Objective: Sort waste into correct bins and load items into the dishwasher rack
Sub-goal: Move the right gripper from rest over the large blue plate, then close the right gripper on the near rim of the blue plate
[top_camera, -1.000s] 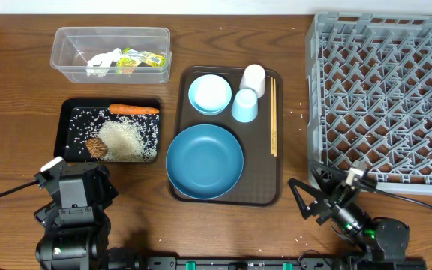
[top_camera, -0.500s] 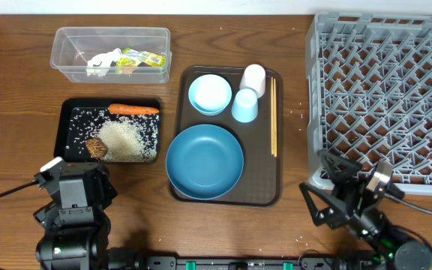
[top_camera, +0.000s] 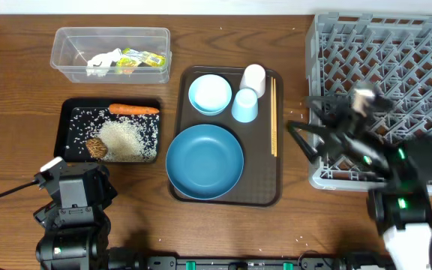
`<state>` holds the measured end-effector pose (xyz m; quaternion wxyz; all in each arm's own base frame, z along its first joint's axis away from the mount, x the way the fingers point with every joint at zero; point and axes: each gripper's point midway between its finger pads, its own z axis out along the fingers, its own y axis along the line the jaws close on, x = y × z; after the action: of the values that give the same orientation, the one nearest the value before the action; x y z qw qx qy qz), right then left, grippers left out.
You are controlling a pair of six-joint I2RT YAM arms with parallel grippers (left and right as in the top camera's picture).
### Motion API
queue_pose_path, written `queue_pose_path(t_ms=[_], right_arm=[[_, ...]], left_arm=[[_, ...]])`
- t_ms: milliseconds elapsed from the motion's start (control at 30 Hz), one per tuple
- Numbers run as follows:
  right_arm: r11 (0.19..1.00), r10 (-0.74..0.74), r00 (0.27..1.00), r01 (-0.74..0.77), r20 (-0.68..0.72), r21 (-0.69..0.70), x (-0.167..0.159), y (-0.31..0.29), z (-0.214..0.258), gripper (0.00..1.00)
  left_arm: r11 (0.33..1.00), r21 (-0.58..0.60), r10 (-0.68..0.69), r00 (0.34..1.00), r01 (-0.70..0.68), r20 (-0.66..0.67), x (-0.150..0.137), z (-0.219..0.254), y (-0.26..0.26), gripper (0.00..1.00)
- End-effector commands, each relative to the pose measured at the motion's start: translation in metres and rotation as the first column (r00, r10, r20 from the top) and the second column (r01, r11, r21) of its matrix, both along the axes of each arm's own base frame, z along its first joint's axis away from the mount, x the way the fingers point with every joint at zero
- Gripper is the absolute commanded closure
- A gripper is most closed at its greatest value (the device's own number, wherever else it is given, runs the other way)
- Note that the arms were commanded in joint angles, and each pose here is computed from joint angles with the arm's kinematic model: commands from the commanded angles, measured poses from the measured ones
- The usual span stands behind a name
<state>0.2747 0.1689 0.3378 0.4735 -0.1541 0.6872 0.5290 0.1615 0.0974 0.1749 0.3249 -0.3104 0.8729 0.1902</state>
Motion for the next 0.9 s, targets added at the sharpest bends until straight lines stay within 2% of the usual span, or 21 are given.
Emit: queue_pose_path(t_ms=[0, 100, 200, 267, 333, 500, 700, 800, 867], right_arm=[[0.985, 0.153, 0.988, -0.151, 0.021, -0.08, -0.002, 0.037, -0.005, 0.01], [0.97, 0.145, 0.988, -0.151, -0.043, -0.19, 0.007, 0.064, -0.032, 0.01], [0.921, -0.041, 0.994, -0.003, -0.103, -0.391, 0.027, 0.072, -0.074, 0.01], [0.839, -0.193, 0.976, 0.111, -0.102, -0.533, 0.036, 0.071, -0.101, 0.01], [0.793, -0.235, 0.968, 0.14, -0.086, -0.593, 0.036, 0.076, -0.113, 0.01], [0.762, -0.175, 0.978, 0.059, -0.117, -0.644, 0.018, 0.107, -0.14, 0.01], [0.751, -0.173, 0.95, -0.043, -0.26, -0.659, -0.002, 0.135, -0.182, 0.01], [0.734, -0.256, 0.909, -0.038, -0.328, -0.678, -0.002, 0.135, -0.207, 0.01], [0.691, -0.346, 0.879, 0.002, -0.329, -0.723, 0.003, 0.123, -0.225, 0.01]], left_arm=[[1.0, 0.019, -0.002, 1.0, 0.002, -0.015, -0.001, -0.001, 0.002, 0.02], [1.0, 0.019, -0.002, 1.0, 0.002, -0.015, -0.001, -0.001, 0.002, 0.02], [1.0, 0.019, -0.002, 1.0, 0.002, -0.016, -0.002, -0.001, 0.002, 0.02], [1.0, 0.019, -0.002, 1.0, 0.002, -0.015, -0.001, -0.001, 0.002, 0.02], [1.0, 0.019, -0.002, 1.0, 0.002, -0.016, -0.002, -0.001, 0.002, 0.02], [1.0, 0.019, -0.002, 1.0, 0.002, -0.016, -0.002, -0.001, 0.002, 0.02], [1.0, 0.019, -0.002, 1.0, 0.002, -0.016, -0.002, -0.001, 0.002, 0.02], [1.0, 0.019, -0.002, 1.0, 0.002, -0.015, -0.001, -0.001, 0.002, 0.02], [1.0, 0.019, -0.002, 1.0, 0.003, -0.016, -0.002, -0.001, 0.002, 0.02]])
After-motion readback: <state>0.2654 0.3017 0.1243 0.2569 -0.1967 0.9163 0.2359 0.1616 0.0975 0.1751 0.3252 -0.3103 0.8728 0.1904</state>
